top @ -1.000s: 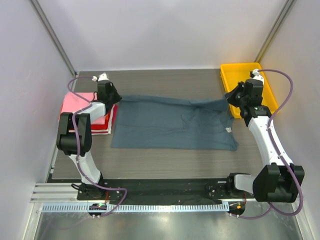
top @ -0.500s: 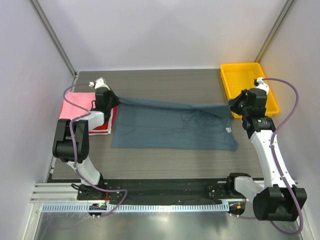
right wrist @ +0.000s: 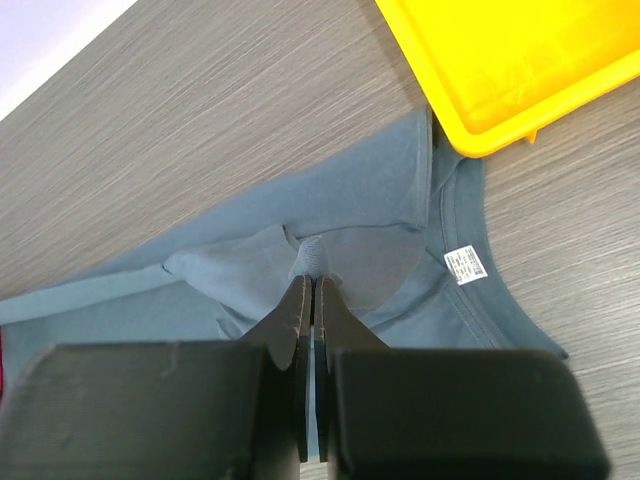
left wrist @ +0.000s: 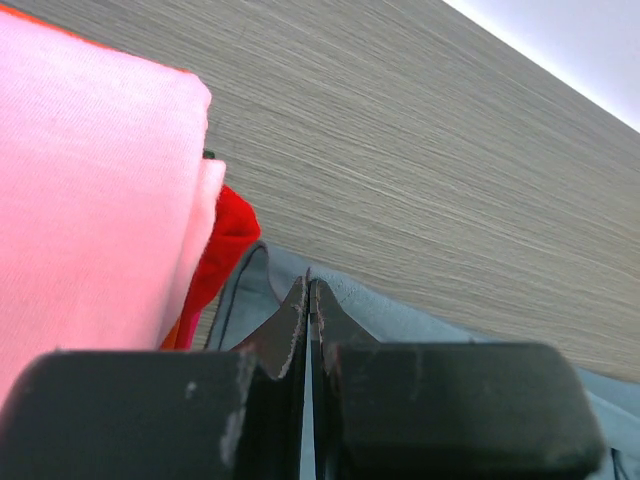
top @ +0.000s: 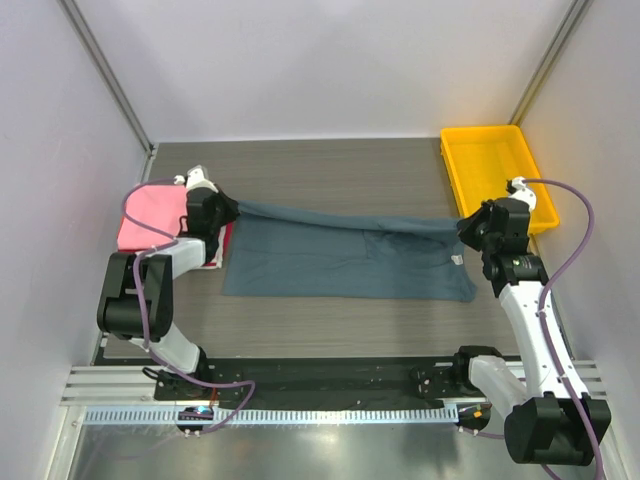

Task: Fold and stack the t-shirts
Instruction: Fold the tshirt

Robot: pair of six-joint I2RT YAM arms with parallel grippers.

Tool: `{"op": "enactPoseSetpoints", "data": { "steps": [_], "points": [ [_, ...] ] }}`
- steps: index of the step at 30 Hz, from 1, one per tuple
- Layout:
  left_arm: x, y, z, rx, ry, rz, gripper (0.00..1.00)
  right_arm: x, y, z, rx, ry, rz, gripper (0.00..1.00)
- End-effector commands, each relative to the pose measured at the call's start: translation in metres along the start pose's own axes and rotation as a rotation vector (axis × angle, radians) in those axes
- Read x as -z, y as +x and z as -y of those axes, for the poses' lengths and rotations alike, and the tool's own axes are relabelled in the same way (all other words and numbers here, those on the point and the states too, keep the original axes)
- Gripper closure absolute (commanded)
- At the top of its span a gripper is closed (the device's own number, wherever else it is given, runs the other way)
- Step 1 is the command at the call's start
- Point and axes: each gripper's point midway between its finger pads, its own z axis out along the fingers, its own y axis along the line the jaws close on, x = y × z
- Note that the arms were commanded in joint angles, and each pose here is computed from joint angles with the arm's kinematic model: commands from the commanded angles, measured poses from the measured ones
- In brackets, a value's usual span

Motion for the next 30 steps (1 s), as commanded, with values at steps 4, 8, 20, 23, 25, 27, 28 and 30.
{"op": "enactPoseSetpoints", "data": {
  "steps": [4, 8, 20, 23, 25, 27, 28, 30],
  "points": [
    [0.010, -0.020, 0.019, -0.017, 0.077, 0.085, 1.00, 0.005, 0.002, -0.001, -0.022, -0.020, 0.017, 0.99],
    [0.012, -0.021, 0.023, -0.026, 0.095, 0.085, 1.00, 0.005, 0.010, 0.001, -0.028, -0.024, 0.002, 0.99],
    [0.029, -0.015, 0.010, -0.020, 0.030, 0.090, 1.00, 0.009, 0.013, 0.003, -0.039, -0.020, 0.008, 0.99],
    [0.035, -0.010, 0.002, -0.001, 0.005, 0.105, 1.00, 0.010, 0.015, 0.007, -0.041, -0.005, 0.001, 0.99],
    [0.038, -0.005, -0.002, 0.015, -0.002, 0.104, 1.00, 0.010, 0.017, 0.008, -0.039, 0.005, -0.007, 0.99],
    [0.039, -0.001, -0.003, 0.020, 0.000, 0.098, 1.00, 0.011, 0.018, 0.010, -0.043, 0.010, -0.010, 0.99],
    [0.040, 0.003, -0.005, 0.029, -0.007, 0.090, 1.00, 0.012, 0.019, 0.010, -0.044, 0.008, -0.011, 0.99],
    [0.041, 0.005, -0.008, 0.035, -0.012, 0.094, 1.00, 0.013, 0.021, 0.011, -0.050, 0.010, -0.012, 0.99]
  ]
}}
